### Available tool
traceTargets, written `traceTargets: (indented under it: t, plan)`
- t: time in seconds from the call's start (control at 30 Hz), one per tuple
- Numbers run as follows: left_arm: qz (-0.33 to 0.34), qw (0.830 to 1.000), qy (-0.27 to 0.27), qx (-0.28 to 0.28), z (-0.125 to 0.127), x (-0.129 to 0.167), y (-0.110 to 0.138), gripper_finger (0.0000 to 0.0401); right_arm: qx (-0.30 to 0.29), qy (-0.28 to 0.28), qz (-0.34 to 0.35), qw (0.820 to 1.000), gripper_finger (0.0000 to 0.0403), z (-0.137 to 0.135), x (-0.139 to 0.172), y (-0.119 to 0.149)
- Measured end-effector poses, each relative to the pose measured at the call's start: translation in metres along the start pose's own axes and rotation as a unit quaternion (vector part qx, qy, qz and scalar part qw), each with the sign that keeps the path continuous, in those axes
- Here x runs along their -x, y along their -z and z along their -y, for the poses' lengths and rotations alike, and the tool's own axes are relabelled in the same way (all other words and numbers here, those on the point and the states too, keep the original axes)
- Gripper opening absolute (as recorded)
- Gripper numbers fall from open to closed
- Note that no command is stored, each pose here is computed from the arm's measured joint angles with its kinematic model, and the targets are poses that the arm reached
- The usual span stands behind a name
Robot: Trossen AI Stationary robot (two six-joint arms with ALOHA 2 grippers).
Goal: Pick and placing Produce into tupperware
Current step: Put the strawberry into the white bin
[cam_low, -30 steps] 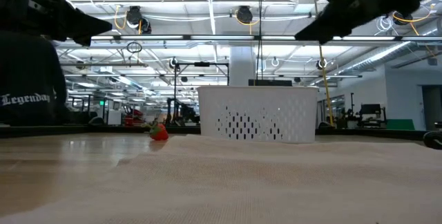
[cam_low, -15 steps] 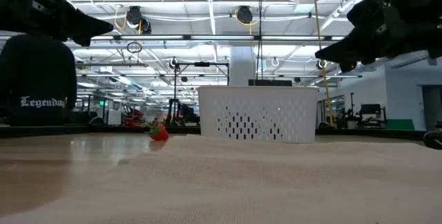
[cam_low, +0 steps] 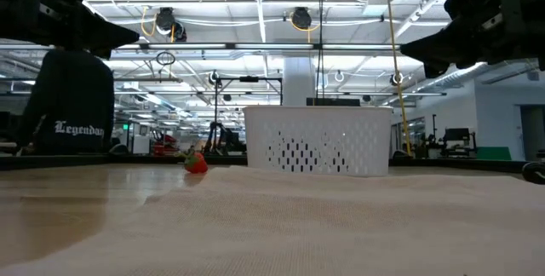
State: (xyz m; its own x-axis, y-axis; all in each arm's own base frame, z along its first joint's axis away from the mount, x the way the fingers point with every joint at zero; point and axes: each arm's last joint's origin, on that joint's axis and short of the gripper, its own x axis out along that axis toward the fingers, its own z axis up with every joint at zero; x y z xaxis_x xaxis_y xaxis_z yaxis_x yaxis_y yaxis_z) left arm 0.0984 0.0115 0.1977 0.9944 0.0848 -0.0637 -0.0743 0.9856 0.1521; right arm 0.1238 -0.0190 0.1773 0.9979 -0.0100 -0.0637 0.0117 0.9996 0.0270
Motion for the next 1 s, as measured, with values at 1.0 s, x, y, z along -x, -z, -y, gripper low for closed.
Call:
traceTargets:
  t: [1.0]
  plan:
    - [0.000,1.000,0.000,-0.011,0.0000,0.0000,0.0000,0.0033,0.017,-0.002,0.043,0.999,0.0000,-0.0004,0.0015,0.0044]
